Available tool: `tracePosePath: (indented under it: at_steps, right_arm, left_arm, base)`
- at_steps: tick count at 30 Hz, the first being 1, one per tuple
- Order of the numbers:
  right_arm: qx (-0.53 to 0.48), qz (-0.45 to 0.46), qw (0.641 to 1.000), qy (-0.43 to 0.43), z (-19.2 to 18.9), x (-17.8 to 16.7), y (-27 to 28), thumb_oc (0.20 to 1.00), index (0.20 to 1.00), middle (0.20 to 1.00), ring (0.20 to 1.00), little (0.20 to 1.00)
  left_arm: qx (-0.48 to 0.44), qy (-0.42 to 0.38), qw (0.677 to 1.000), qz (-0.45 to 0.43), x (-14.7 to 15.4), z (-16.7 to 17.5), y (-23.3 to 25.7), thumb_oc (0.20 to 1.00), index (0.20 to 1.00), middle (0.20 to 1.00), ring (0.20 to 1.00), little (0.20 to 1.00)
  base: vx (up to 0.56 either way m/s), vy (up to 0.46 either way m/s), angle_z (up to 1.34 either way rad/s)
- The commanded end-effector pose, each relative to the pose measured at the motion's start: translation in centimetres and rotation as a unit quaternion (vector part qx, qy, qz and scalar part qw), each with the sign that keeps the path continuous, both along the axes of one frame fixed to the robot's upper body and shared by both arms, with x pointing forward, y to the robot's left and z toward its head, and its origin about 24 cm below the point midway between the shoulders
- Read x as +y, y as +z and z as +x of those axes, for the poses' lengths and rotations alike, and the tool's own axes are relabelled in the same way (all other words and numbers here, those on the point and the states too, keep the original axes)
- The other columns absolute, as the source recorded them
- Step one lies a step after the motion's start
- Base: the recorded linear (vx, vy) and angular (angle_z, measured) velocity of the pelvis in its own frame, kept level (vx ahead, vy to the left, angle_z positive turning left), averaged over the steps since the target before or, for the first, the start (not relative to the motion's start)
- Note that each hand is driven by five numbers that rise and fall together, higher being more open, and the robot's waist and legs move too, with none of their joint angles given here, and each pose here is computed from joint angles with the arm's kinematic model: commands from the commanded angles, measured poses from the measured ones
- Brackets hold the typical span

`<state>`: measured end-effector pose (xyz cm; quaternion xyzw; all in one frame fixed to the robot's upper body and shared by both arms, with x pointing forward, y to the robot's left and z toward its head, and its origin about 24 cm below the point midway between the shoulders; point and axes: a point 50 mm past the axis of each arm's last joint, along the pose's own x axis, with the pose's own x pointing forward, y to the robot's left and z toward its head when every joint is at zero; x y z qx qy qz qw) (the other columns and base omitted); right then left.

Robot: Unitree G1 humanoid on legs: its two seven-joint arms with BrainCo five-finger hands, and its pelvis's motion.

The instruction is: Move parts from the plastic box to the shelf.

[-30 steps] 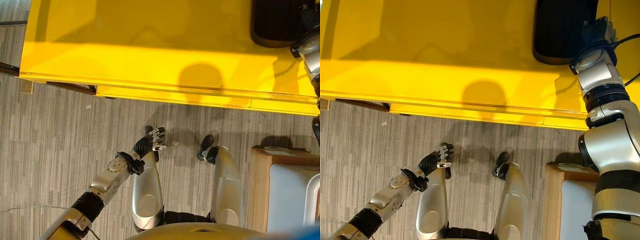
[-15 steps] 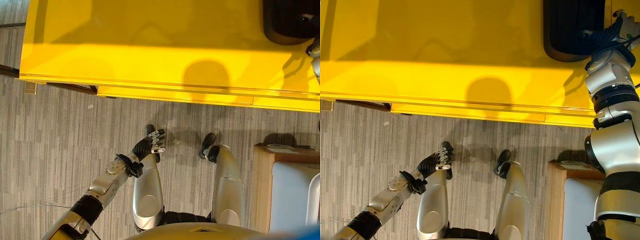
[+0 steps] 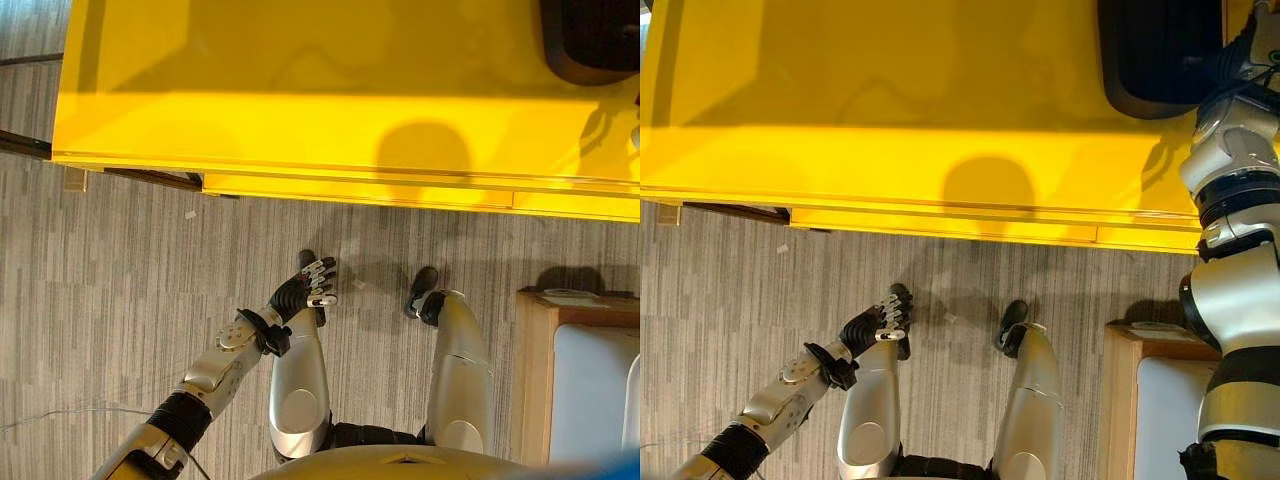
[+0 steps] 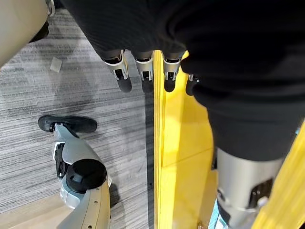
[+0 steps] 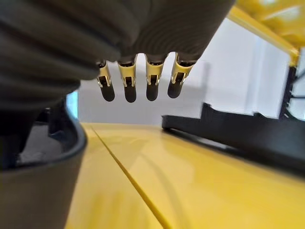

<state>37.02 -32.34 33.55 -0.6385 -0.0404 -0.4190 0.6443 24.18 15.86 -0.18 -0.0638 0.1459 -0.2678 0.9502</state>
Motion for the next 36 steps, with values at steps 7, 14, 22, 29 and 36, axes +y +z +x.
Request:
tracePosePath:
  at_steps: [7,14,22,29,36]
  right_arm:
    - [-0.077,-0.141,0.987,0.011,-1.1,1.0,1.9,1.000,1.000,1.000,1.000,1.000]
    - [-0.165,-0.174,0.967,0.081,-1.4,3.2,1.9,1.000,1.000,1.000,1.000,1.000]
    - [-0.237,-0.133,0.951,0.149,-2.0,4.4,1.4,1.000,1.000,1.000,1.000,1.000]
    - [-0.225,-0.082,0.949,0.206,-2.1,5.3,-0.5,1.000,1.000,1.000,1.000,1.000]
    - [-0.261,-0.032,0.931,0.253,-2.7,5.8,-2.1,1.000,1.000,1.000,1.000,1.000]
  left_arm:
    - [-0.015,-0.009,1.000,-0.021,-0.2,-1.0,-0.3,1.000,1.000,1.000,1.000,1.000]
    - [-0.017,-0.005,0.999,-0.033,-0.6,-1.1,-0.3,1.000,1.000,1.000,1.000,1.000]
    - [-0.018,0.007,0.999,-0.044,-0.8,-0.9,-0.4,1.000,1.000,1.000,1.000,1.000]
    - [-0.018,0.020,0.998,-0.052,-1.1,-0.8,-0.6,1.000,1.000,1.000,1.000,1.000]
    - [-0.017,0.030,0.998,-0.056,-1.3,-0.8,-0.7,1.000,1.000,1.000,1.000,1.000]
  base:
    - [0.00,0.037,-0.01]
    - [-0.01,0.042,-0.01]
    - [0.00,0.033,-0.04]
    - [0.00,0.049,-0.05]
    - [0.01,0.036,-0.06]
